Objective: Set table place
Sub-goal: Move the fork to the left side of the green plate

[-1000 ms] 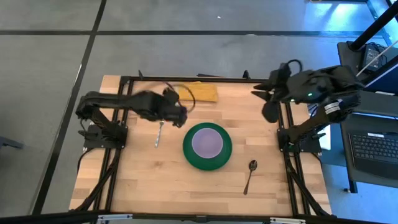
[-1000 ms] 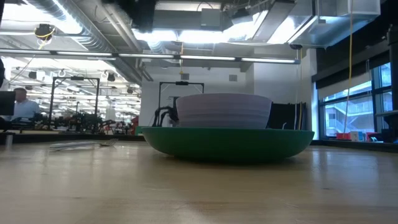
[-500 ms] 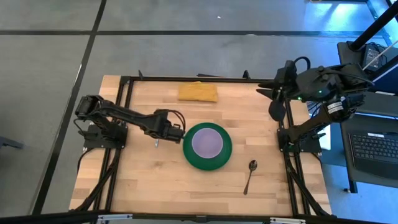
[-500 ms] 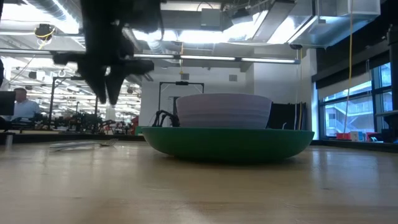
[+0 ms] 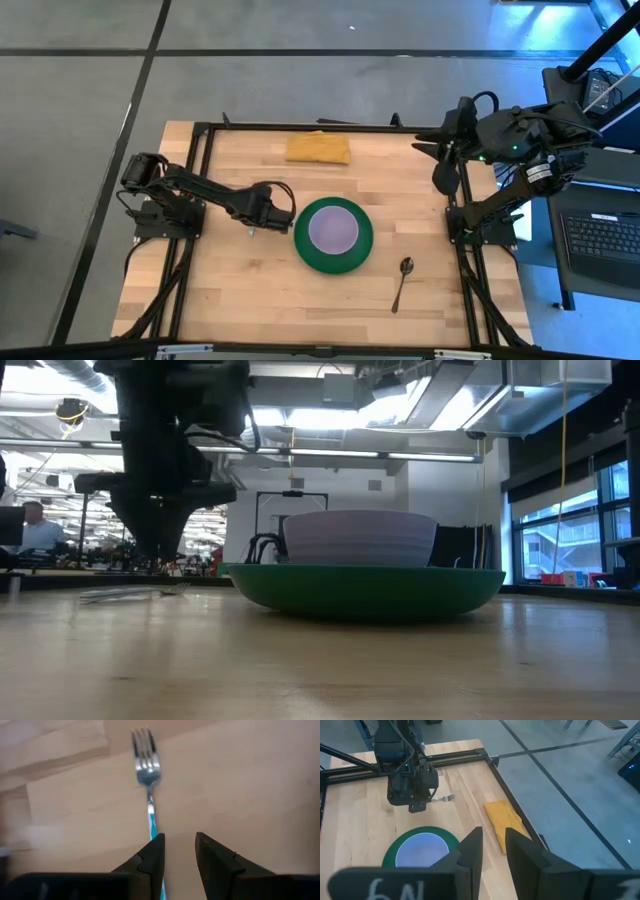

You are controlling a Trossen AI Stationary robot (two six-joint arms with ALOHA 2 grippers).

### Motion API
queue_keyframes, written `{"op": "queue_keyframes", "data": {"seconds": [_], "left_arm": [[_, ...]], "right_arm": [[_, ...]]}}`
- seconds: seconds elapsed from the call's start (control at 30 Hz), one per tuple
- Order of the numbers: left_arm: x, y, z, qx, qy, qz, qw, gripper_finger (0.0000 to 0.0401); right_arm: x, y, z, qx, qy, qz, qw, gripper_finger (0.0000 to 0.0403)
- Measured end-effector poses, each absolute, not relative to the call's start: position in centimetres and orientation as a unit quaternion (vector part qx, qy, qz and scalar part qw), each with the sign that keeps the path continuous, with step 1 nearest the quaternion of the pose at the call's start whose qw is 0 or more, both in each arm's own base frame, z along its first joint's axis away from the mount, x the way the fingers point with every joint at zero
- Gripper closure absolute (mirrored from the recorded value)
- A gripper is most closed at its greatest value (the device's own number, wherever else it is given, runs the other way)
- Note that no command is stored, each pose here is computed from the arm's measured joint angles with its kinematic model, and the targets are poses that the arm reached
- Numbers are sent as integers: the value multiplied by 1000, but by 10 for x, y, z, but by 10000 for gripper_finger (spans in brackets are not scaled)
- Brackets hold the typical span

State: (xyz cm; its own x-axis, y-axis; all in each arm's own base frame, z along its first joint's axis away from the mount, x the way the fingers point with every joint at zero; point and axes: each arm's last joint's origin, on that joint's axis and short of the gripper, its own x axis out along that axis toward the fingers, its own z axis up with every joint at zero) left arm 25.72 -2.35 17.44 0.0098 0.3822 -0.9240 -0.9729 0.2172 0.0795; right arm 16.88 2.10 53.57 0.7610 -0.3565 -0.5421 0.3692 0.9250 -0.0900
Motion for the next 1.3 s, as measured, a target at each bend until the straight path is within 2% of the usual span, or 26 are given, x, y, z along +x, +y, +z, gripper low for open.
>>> {"op": "queue_keyframes", "data": {"seconds": [0.57,0.77,1.07,1.3], "left_arm": [[255,-22,174,-307,477,527,633,239],[242,-21,153,-323,465,553,611,240],[243,-20,144,-332,424,555,635,241],[229,-18,129,-326,420,572,624,248]], "right_arm": [[169,21,536,13,286,-194,938,317],[169,21,536,13,286,-194,938,317],[169,21,535,11,288,-194,938,317],[175,22,529,4,303,-195,933,317]]}}
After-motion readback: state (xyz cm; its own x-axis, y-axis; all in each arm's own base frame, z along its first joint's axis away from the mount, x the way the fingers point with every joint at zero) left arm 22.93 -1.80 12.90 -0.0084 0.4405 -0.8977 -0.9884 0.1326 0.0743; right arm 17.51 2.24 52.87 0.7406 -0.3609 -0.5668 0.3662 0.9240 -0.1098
